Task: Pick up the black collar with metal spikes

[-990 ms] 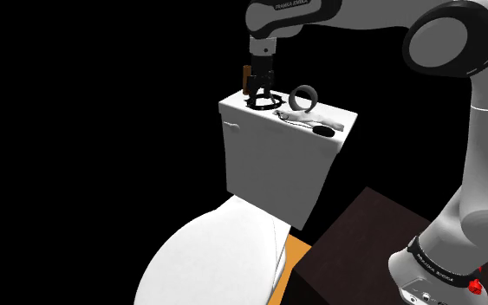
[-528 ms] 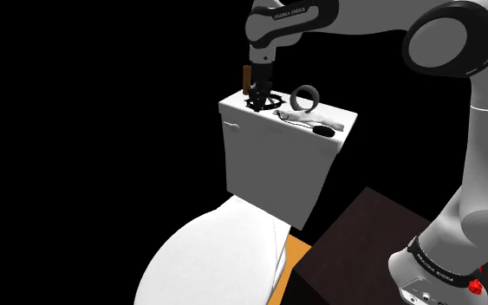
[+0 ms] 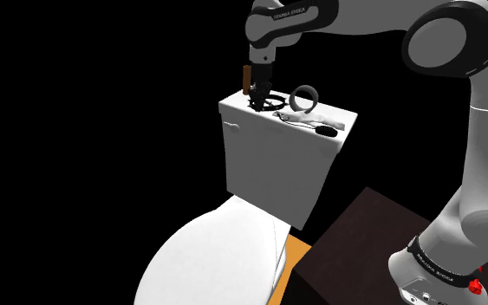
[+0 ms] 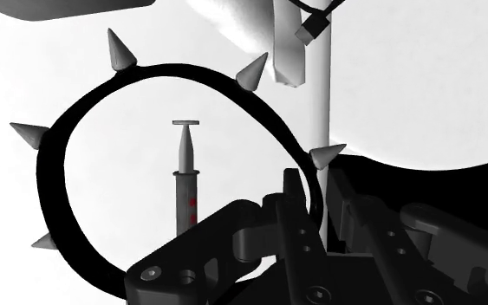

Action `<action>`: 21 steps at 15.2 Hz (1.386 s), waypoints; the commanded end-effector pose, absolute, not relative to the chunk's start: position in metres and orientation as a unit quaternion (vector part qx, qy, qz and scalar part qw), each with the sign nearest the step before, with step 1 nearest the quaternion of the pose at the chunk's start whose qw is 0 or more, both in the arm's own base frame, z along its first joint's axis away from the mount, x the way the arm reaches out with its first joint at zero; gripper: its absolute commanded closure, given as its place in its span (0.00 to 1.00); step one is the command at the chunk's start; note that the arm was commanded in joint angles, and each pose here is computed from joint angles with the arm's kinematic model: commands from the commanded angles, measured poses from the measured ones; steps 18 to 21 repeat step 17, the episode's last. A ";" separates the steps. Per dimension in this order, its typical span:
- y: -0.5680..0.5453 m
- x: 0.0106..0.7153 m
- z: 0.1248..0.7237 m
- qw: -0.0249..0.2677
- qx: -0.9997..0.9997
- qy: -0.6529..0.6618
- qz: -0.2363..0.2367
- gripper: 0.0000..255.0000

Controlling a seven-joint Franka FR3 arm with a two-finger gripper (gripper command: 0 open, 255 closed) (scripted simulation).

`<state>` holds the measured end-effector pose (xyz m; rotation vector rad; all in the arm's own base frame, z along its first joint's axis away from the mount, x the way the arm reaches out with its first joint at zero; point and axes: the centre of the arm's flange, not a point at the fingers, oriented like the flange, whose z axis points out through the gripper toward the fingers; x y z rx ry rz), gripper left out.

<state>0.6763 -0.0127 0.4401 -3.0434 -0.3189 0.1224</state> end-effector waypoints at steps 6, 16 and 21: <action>-0.013 0.677 0.472 0.040 -0.993 -0.104 0.040 1.00; -0.013 0.677 0.520 0.040 -0.993 -0.104 0.040 1.00; -0.013 0.677 0.520 0.040 -0.993 -0.104 0.040 1.00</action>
